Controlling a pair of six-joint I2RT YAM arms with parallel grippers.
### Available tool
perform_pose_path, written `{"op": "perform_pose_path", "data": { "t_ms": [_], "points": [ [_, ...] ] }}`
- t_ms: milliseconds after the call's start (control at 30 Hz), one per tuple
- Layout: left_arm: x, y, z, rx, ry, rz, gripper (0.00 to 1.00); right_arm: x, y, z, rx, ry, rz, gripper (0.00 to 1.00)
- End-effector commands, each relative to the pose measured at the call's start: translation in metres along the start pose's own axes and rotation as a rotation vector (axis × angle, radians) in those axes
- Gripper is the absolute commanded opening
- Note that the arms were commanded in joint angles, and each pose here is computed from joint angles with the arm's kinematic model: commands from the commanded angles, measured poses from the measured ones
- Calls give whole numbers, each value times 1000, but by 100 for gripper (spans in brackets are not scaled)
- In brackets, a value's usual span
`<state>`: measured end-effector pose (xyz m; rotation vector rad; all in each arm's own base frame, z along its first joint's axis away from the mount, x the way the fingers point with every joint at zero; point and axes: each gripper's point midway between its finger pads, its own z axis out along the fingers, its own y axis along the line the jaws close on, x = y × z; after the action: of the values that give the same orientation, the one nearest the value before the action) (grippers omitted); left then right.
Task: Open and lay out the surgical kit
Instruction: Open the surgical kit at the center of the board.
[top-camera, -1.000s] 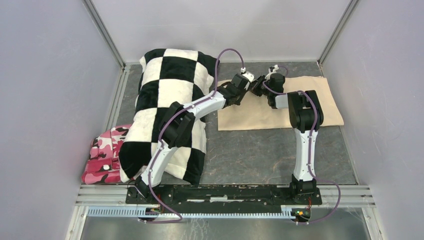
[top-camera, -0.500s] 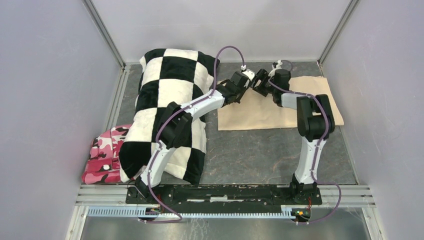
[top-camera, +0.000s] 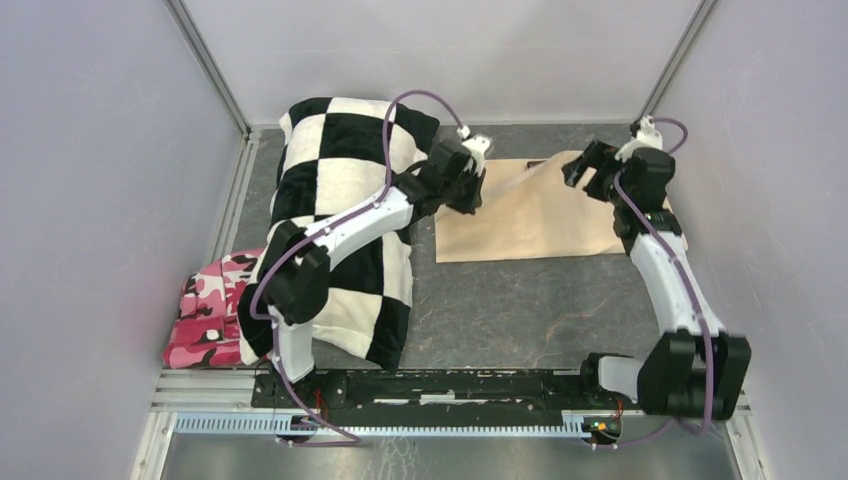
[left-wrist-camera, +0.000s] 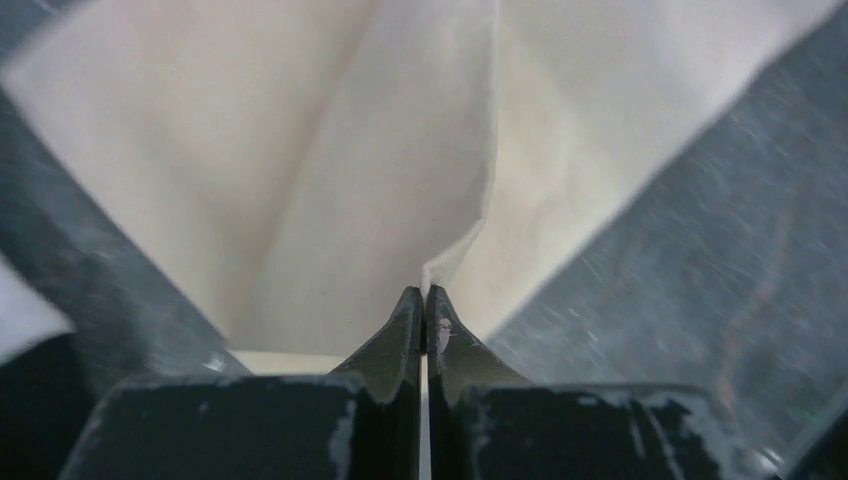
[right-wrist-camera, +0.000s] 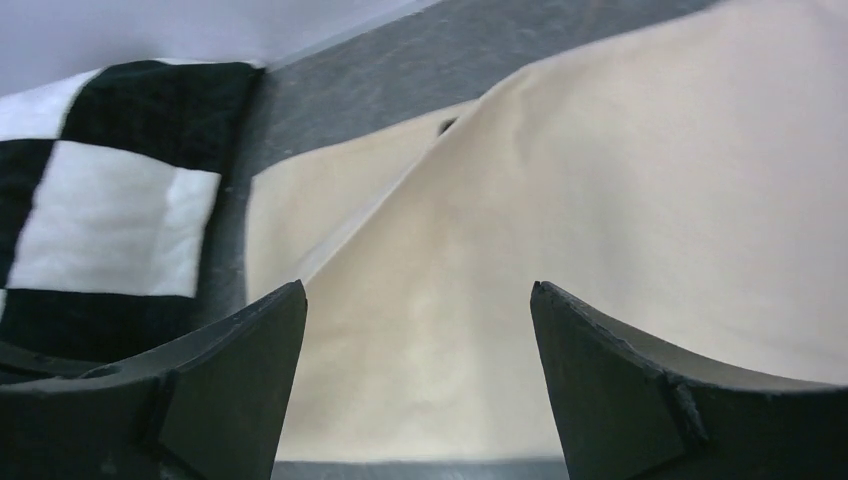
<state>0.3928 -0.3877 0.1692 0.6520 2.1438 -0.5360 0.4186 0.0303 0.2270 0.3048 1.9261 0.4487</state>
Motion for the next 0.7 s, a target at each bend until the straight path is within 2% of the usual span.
{"op": "perform_pose_path", "data": {
  "t_ms": [0,133,300,467,667],
  "points": [
    [20,-69,-35,298,36,-172,2,15,-47,-55,227,35,-106,89],
    [48,-101,-54,408,92,-186,2,10,-52,-88,288,-16,-144,89],
    [75,-128,-77,468,121,-176,2,27,-72,-102,379,26,-173,89],
    [99,-131,-89,468,141,-200,2,45,-91,-91,393,66,-110,92],
    [101,-127,-91,453,141,-189,2,33,-124,-59,369,38,55,95]
  ]
}}
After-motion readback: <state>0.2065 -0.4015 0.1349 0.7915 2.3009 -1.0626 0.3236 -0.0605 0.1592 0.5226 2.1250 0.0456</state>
